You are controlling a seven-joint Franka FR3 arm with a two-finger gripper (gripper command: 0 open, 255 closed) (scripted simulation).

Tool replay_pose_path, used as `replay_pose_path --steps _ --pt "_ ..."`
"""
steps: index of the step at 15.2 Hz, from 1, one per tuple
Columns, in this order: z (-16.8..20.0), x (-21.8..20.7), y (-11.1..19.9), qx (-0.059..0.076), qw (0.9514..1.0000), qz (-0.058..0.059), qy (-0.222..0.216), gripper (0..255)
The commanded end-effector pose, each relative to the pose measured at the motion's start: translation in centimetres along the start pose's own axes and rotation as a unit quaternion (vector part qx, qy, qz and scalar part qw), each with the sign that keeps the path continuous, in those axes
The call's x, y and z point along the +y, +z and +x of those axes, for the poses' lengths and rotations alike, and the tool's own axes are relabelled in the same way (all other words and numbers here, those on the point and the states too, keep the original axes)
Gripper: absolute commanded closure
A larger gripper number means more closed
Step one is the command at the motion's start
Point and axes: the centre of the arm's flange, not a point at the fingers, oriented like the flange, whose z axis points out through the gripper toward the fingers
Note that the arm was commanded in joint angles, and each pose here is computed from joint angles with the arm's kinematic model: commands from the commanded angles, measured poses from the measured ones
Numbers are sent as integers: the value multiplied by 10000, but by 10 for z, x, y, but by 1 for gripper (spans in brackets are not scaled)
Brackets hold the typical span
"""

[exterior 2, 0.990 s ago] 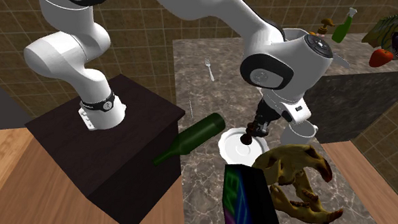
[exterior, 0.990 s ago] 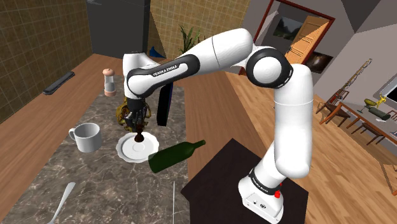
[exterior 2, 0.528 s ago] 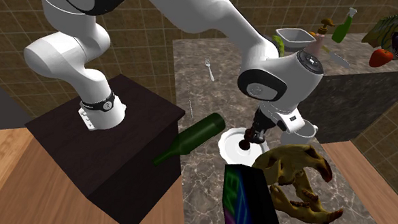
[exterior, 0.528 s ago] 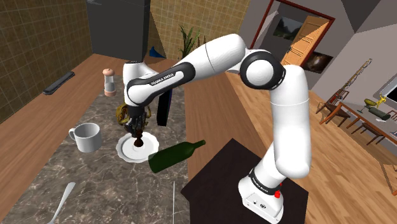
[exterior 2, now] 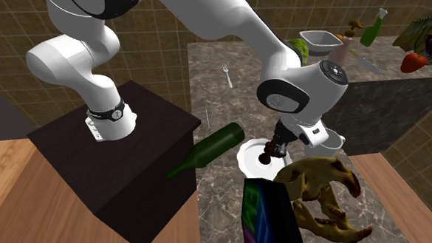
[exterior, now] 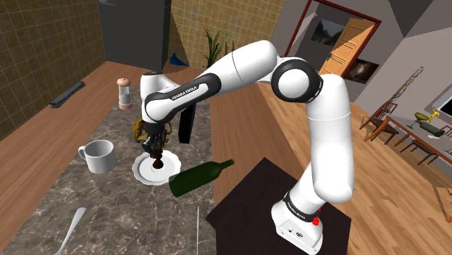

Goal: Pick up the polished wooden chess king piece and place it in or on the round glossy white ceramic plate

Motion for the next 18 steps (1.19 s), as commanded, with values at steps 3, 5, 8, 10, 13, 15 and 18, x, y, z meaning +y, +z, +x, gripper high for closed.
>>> replay_pose_path --steps 3,5,8,10,13,15,18 --pt "0 0 0 1 10000 0 0 0" --pt "0 0 0 1 10000 0 0 0" --pt "0 0 -13 1 10000 0 0 0" --pt "0 0 -40 1 10000 0 0 0" --pt "0 0 -50 1 10000 0 0 0" --pt "0 0 -50 1 10000 0 0 0" --pt "0 0 -50 1 10000 0 0 0"
